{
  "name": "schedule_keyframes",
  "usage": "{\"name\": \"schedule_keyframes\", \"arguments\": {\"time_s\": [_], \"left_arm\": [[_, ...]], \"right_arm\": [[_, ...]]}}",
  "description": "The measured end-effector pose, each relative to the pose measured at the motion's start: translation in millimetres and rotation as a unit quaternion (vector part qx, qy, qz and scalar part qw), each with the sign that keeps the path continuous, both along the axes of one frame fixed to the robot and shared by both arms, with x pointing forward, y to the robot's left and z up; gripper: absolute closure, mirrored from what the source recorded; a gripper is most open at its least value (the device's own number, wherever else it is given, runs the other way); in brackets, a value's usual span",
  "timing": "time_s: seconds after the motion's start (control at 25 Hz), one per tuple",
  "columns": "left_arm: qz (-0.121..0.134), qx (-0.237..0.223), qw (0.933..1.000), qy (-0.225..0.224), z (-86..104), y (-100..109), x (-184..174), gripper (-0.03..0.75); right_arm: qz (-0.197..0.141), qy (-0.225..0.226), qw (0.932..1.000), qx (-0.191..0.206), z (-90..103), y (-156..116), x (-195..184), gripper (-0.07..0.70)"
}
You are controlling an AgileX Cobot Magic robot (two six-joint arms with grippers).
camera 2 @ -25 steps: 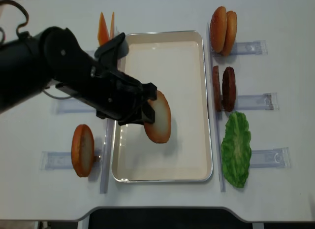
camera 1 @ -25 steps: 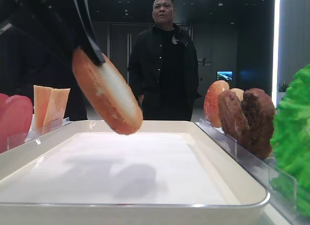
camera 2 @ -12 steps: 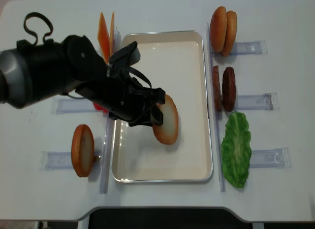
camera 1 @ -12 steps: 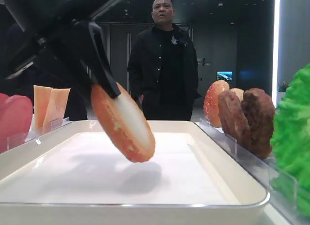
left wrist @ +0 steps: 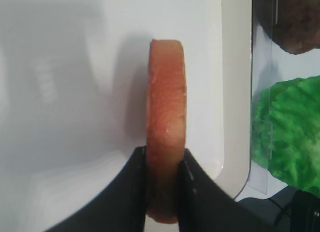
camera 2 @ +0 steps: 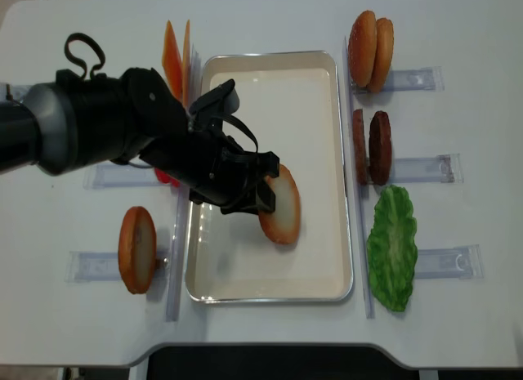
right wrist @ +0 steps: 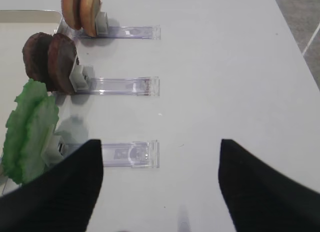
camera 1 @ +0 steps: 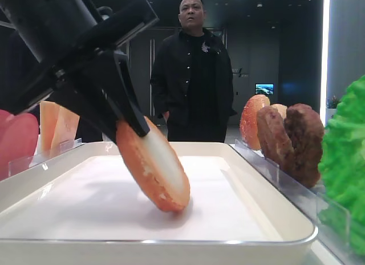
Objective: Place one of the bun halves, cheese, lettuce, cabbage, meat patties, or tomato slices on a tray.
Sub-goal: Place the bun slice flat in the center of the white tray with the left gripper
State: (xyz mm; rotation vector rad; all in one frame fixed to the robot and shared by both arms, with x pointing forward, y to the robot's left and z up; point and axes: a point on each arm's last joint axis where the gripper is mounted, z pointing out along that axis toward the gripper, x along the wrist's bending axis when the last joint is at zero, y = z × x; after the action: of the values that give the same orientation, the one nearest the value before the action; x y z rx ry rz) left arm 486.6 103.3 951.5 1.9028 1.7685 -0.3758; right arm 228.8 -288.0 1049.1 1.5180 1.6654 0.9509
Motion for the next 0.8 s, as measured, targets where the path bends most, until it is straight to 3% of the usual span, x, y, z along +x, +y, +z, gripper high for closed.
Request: {"name": "schedule_keyframes", "arguments": {"time_s": [0.8], "left_arm": [[0.003,0.004,0.9999,0.009,-6.0,-0.4,1.3,0.590]], "right_arm": [[0.000,0.000,1.0000,0.000,0.0,0.0,0.0,0.162]]}}
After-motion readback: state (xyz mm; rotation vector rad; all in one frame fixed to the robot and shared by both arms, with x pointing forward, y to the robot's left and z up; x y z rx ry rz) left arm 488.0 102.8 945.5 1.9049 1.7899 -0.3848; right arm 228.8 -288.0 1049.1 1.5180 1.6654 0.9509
